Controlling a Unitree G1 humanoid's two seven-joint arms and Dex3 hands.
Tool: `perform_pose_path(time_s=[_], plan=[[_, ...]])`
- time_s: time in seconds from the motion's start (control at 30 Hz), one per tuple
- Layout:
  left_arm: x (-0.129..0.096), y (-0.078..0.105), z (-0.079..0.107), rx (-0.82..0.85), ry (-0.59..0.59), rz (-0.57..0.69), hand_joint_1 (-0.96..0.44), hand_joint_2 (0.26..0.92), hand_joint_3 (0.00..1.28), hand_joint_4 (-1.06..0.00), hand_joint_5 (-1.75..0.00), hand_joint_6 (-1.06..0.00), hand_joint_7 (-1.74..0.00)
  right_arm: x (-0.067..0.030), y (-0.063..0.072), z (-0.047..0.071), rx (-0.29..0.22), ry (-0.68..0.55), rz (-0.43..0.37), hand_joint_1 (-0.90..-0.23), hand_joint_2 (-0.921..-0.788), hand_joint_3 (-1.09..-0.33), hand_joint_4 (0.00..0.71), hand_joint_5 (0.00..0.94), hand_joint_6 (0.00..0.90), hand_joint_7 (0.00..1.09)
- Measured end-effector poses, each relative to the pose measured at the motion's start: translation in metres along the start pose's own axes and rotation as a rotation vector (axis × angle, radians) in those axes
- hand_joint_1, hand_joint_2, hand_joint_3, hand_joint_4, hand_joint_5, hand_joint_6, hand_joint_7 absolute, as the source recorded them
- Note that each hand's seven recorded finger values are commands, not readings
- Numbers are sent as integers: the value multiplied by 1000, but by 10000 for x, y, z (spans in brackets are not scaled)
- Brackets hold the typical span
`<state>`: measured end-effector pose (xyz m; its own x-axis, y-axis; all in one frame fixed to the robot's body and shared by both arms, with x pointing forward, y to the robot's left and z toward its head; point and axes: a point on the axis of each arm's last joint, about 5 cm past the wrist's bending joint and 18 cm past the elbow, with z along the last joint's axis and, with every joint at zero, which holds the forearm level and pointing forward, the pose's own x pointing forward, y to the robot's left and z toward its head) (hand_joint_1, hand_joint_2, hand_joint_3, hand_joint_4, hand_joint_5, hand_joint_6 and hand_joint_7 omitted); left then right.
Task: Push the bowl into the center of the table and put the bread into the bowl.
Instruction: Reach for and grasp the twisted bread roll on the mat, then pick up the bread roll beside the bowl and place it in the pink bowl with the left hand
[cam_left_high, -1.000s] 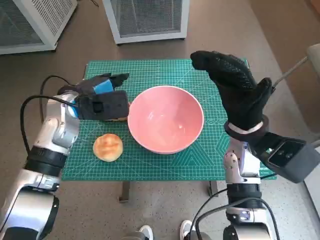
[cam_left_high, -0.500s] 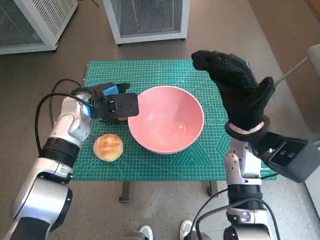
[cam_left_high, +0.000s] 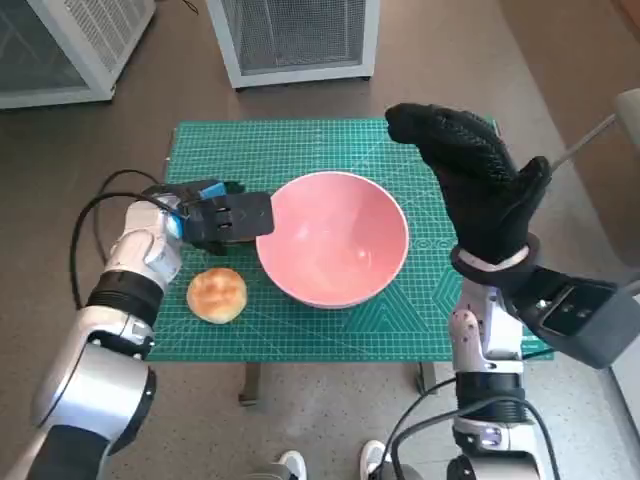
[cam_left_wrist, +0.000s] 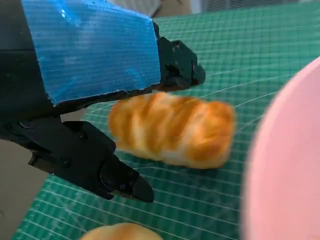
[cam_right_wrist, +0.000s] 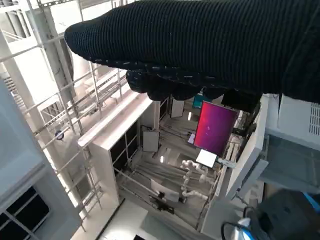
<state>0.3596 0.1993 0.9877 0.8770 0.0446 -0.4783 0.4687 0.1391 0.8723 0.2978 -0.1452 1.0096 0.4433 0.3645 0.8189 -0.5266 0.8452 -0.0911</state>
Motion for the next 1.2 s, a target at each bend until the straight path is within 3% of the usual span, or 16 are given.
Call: perform_pose_path(time_s=[0.03, 0.07, 0.17, 0.27, 0.37, 0.57, 0.87, 0.97, 1.2], plan=[[0, -1, -2, 2, -3, 8, 129, 874, 44, -640, -813, -612, -366, 1, 1, 0, 1, 0, 0, -490, -921, -472, 245, 11, 15, 701], [0, 0, -2, 3, -5, 15, 82, 891, 63, -659, -984, -597, -626, 1, 2, -1, 2, 0, 0, -490, -921, -472, 245, 11, 16, 700], [-2, 9, 1, 6, -13, 30, 26, 911, 80, -690, -1172, -584, -946, 1, 2, -2, 4, 1, 0, -491, -921, -468, 245, 11, 17, 699], [-2, 12, 3, 7, -19, 35, 8, 917, 70, -732, -1081, -575, -1175, 2, 3, -2, 4, 1, 0, -492, -921, -466, 246, 10, 18, 698], [-4, 14, 3, 9, -30, 41, 2, 919, 65, -738, -1001, -592, -1286, 2, 3, -3, 4, 1, -1, -492, -921, -467, 245, 10, 18, 698], [-11, 30, -19, 9, -50, 61, 0, 920, 70, -711, -1003, -613, -1313, 3, 5, -4, 8, -1, -3, -493, -921, -467, 245, 9, 18, 698], [-44, 99, -100, -5, -80, 136, 0, 920, 75, -711, -1123, -591, -1220, -1, 4, -8, 16, -6, -9, -494, -921, -467, 245, 8, 17, 698], [-69, 151, -143, -21, -91, 171, 0, 920, 84, -674, -1100, -610, -1261, -2, 2, -8, 21, -10, -13, -495, -921, -466, 246, 8, 17, 699], [-180, 378, -186, -85, -150, 305, 1, 920, 62, -719, -1161, -615, -1150, -3, -1, -8, 24, -12, -14, -496, -921, -465, 246, 7, 13, 697]])
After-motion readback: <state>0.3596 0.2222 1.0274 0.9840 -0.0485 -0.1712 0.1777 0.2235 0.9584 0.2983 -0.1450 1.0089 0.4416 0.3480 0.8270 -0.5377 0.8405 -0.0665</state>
